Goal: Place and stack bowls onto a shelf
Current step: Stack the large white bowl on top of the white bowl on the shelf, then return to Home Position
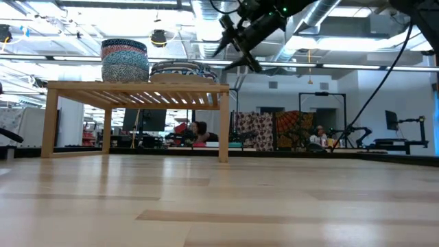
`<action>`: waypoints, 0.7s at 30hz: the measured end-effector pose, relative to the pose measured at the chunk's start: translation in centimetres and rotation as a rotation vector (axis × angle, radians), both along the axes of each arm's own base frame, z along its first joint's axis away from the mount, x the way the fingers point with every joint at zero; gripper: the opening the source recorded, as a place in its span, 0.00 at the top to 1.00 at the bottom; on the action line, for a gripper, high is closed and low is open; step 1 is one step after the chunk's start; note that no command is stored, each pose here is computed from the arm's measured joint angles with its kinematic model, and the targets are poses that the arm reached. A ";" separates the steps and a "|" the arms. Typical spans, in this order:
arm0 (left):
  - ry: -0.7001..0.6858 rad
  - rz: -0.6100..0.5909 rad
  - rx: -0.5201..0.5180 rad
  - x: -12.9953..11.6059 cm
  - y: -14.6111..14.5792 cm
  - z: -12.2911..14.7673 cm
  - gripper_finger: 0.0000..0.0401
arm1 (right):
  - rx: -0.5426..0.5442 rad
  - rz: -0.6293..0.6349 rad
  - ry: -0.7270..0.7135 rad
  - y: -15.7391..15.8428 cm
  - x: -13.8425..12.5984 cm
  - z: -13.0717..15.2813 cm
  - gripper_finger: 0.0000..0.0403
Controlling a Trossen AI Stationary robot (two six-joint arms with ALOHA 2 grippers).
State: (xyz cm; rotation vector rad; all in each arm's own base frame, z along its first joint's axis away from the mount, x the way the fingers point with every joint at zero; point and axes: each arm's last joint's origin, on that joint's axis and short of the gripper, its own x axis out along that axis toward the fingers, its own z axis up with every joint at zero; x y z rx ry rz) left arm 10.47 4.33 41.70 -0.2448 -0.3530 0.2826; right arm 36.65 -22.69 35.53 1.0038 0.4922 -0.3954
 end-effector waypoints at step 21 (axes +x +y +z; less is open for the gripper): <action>0.022 -0.093 -0.059 3.3 -0.4 -6.0 1.00 | -0.333 0.231 0.368 9.7 -12.1 -0.4 0.44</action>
